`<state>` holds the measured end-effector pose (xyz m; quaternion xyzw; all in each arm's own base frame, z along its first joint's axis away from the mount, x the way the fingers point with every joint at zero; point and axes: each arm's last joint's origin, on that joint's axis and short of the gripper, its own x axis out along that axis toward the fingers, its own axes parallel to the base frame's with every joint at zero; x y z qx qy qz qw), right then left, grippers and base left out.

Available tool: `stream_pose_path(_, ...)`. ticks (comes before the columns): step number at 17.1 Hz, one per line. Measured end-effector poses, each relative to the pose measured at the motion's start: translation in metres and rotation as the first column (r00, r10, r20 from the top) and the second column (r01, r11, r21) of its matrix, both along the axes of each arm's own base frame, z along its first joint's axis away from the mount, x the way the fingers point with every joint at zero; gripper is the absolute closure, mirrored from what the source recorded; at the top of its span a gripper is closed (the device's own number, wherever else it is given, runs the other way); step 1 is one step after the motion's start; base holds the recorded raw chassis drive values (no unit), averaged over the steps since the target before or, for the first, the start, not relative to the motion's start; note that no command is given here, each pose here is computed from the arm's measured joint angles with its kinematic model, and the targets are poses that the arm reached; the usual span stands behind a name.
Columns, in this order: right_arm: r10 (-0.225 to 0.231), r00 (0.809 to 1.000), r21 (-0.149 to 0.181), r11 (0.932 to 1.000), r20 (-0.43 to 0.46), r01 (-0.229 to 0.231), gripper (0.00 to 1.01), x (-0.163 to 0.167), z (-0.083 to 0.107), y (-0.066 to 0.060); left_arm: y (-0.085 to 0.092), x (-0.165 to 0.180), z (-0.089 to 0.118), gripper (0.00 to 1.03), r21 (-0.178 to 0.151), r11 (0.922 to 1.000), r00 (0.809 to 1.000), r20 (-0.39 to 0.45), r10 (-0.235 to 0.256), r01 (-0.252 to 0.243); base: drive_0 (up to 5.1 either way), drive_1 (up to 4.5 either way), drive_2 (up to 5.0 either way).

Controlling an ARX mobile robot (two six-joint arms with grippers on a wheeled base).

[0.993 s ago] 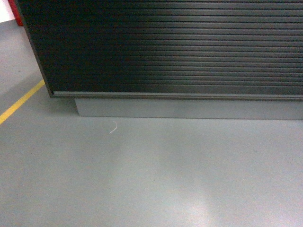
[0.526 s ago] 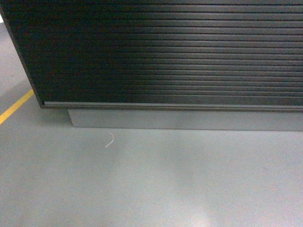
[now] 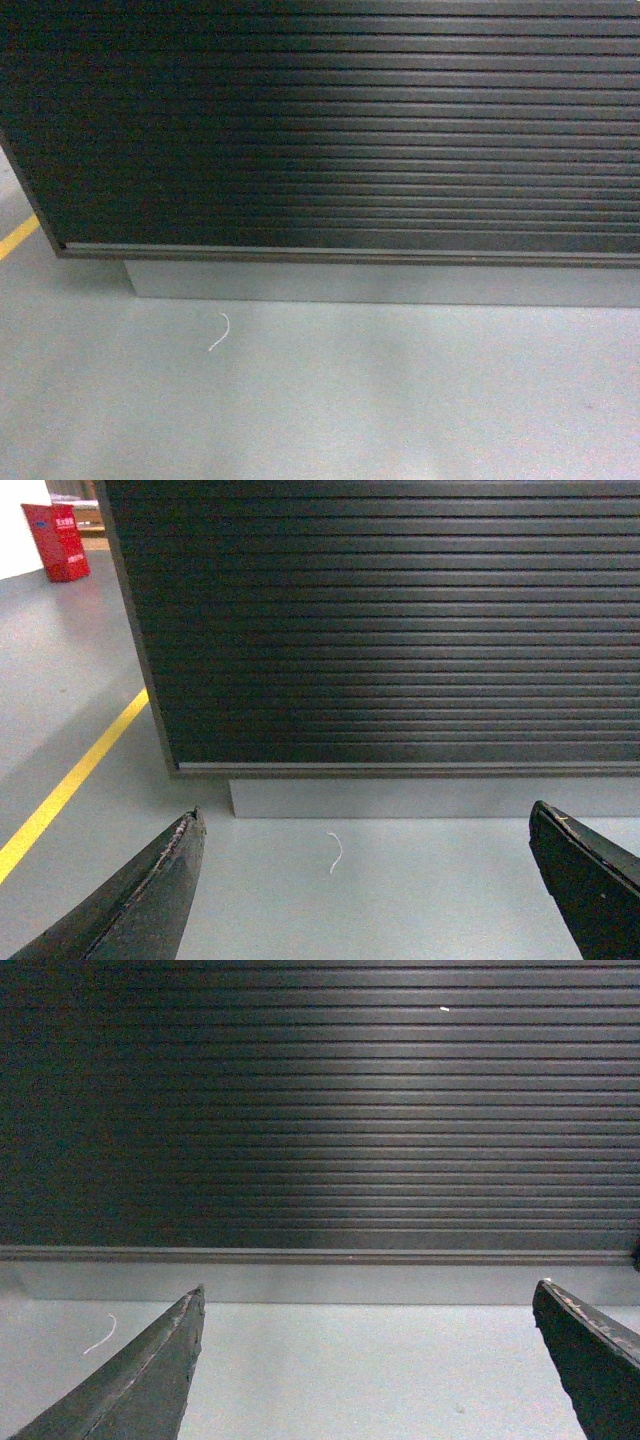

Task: Place dark red mango on scale at checkout

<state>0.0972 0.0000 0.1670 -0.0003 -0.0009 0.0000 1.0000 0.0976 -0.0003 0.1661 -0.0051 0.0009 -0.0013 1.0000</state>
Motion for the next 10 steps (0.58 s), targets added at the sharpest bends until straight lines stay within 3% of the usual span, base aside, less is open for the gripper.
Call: stream_pose_path(10,0.000,1.000,0.000,1.0000,0.003,0.000,0.03,0.0000,0.0003,0.0000,0.0000,0.0000,0.0001,0.05,0.000,1.0000,1.000,0.001,0.000,0.000,0.0,2.86,-2.9)
